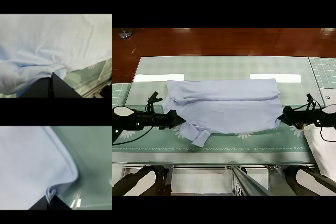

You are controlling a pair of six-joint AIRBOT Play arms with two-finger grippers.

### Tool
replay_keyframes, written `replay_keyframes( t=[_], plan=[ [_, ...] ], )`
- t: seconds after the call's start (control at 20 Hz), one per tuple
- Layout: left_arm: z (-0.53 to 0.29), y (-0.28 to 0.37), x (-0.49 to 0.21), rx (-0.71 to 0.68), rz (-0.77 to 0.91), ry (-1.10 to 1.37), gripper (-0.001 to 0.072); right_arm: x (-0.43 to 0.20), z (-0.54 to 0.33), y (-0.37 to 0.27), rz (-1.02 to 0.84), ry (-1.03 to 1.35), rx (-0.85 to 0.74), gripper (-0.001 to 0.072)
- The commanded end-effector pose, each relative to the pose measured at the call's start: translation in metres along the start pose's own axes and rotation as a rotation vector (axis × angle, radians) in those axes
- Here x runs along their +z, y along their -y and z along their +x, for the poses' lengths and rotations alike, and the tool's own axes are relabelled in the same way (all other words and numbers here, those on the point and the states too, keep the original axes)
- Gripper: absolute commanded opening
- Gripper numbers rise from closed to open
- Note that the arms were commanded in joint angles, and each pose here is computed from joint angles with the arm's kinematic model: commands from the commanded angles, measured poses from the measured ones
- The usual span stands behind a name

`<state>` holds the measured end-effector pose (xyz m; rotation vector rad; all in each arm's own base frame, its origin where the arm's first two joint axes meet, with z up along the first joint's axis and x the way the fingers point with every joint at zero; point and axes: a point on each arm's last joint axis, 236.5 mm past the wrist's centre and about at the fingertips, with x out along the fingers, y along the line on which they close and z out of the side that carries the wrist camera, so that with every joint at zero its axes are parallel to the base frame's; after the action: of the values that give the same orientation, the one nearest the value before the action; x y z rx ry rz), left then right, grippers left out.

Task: Fold the shirts.

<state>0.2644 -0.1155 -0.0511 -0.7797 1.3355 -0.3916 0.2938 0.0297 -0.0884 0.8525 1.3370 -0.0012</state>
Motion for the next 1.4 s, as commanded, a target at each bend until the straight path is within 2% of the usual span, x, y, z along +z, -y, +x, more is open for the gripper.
replay_keyframes(
  t=[0.0,0.15,0.4,0.6,0.65,0.7,0.75,0.8,0.9,1.0,1.05,1.15,1.35],
  plan=[
    [-0.028,0.014,0.048,0.002,0.06,0.131,0.0032,0.038,-0.02,-0.037,-0.105,0.057,0.037,0.0017],
    [-0.055,0.008,0.118,0.048,0.05,0.305,0.0031,0.094,-0.045,-0.067,-0.142,0.176,0.055,0.0017],
    [-0.016,0.008,0.194,0.029,0.016,0.224,0.0031,0.159,-0.018,-0.11,-0.155,0.173,0.118,0.0017],
    [0.019,0.004,0.224,-0.012,-0.004,0.101,0.0031,0.189,0.017,-0.123,-0.119,0.139,0.166,0.0018],
    [0.022,0.004,0.23,-0.017,-0.006,0.093,0.0035,0.193,0.022,-0.125,-0.099,0.134,0.189,0.0081],
    [0.022,0.005,0.234,-0.023,0.002,0.084,0.0196,0.199,0.021,-0.124,-0.087,0.135,0.198,0.0412],
    [0.017,0.008,0.236,-0.032,0.015,0.07,0.0616,0.204,0.016,-0.121,-0.097,0.139,0.197,0.0648],
    [0.007,0.005,0.238,-0.018,0.027,0.061,0.0698,0.209,0.006,-0.113,-0.109,0.143,0.183,0.0627],
    [-0.028,-0.026,0.239,0.099,-0.002,0.031,0.0697,0.212,-0.013,-0.073,-0.091,0.122,0.105,0.0626],
    [-0.067,-0.072,0.232,0.26,-0.111,0.015,0.0696,0.198,-0.017,-0.023,-0.035,0.039,-0.02,0.0626],
    [-0.081,-0.079,0.231,0.275,-0.12,0.029,0.0696,0.189,-0.013,-0.01,-0.02,0.002,-0.057,0.0626],
    [-0.095,-0.074,0.237,0.27,-0.096,0.077,0.0696,0.18,0.003,-0.013,-0.014,-0.038,-0.033,0.0626],
    [-0.093,-0.016,0.263,0.174,0.008,0.203,0.0697,0.16,0.045,-0.074,-0.072,-0.108,0.137,0.0625]
  ],
)
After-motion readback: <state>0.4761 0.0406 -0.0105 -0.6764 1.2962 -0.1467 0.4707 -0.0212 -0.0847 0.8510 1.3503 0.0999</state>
